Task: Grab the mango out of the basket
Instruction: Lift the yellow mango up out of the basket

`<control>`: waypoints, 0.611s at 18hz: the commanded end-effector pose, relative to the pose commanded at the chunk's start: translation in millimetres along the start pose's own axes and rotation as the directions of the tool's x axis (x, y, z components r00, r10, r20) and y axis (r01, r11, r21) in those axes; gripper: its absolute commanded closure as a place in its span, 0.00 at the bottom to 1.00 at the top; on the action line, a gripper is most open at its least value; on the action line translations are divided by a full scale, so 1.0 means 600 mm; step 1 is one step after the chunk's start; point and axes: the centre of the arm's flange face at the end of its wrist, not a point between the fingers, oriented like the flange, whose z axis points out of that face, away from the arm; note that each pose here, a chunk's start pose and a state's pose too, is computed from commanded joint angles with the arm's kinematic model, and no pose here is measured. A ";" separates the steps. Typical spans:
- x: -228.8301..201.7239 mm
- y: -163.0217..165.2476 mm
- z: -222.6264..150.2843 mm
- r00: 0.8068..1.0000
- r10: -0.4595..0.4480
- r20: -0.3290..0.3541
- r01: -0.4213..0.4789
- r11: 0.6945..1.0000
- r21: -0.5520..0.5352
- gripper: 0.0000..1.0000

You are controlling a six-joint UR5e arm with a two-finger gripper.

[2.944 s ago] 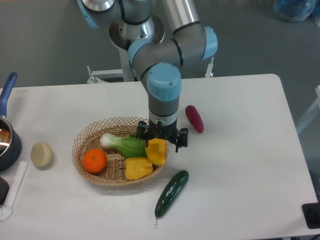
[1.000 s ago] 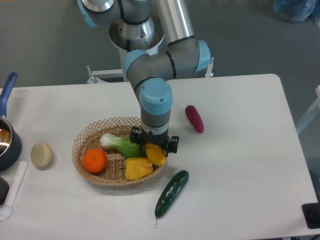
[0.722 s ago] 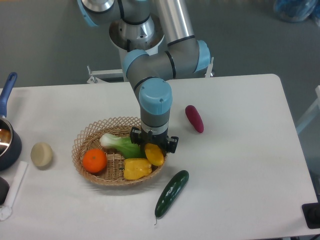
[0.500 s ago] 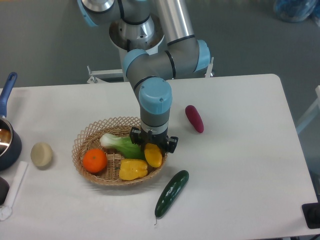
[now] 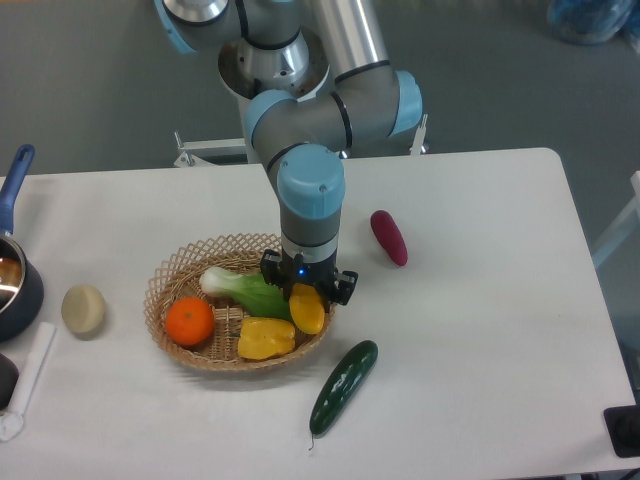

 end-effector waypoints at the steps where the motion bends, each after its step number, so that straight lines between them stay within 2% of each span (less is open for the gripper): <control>1: -0.010 -0.006 -0.020 1.000 0.015 0.020 -0.016 1.000 0.021 0.38; 5: -0.069 -0.046 -0.113 0.995 0.008 0.104 -0.021 0.992 0.122 0.38; 6: -0.081 -0.054 -0.130 0.992 0.029 0.125 -0.046 0.990 0.136 0.38; 9: -0.143 -0.029 -0.159 0.975 0.131 0.179 -0.155 0.979 0.130 0.38; 11: -0.179 -0.007 -0.169 0.970 0.146 0.196 -0.173 0.977 0.127 0.38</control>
